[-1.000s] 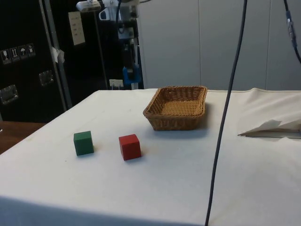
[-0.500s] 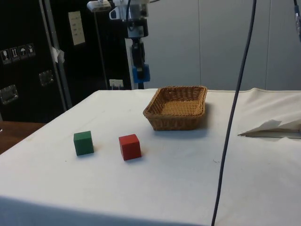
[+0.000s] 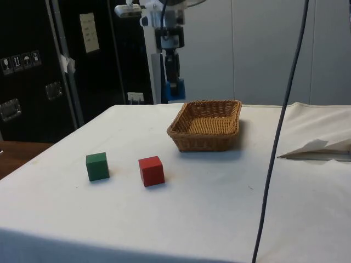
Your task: Pick up exactly two blocks and place them into the basket.
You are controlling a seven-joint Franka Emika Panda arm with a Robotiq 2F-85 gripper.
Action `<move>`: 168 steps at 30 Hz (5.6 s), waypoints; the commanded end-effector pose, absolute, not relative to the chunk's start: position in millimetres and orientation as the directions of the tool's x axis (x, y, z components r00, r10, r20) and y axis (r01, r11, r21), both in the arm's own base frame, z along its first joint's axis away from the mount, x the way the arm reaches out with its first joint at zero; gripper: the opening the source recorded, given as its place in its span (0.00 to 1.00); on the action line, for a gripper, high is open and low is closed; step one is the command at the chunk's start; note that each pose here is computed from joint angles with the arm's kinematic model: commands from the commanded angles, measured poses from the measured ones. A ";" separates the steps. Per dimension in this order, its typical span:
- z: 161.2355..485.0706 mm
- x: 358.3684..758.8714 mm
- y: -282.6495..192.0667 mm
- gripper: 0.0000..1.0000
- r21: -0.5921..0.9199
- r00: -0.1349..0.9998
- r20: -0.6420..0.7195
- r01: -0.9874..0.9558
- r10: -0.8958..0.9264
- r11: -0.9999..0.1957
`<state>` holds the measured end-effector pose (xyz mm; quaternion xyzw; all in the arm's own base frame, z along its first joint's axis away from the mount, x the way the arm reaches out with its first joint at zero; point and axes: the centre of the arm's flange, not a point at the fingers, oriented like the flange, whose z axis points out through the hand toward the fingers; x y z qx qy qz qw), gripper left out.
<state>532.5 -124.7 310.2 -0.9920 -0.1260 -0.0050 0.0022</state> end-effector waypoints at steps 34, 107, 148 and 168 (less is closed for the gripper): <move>229.5 485.8 -160.9 0.01 0.086 0.987 0.056 0.148 0.153 -0.985; 307.2 495.9 -71.1 1.00 0.073 0.975 0.139 0.162 0.171 -0.984; 294.0 506.7 79.0 1.00 0.071 0.965 0.137 0.215 0.223 -0.974; 244.4 502.3 127.1 1.00 0.052 0.947 0.127 0.291 0.296 -0.955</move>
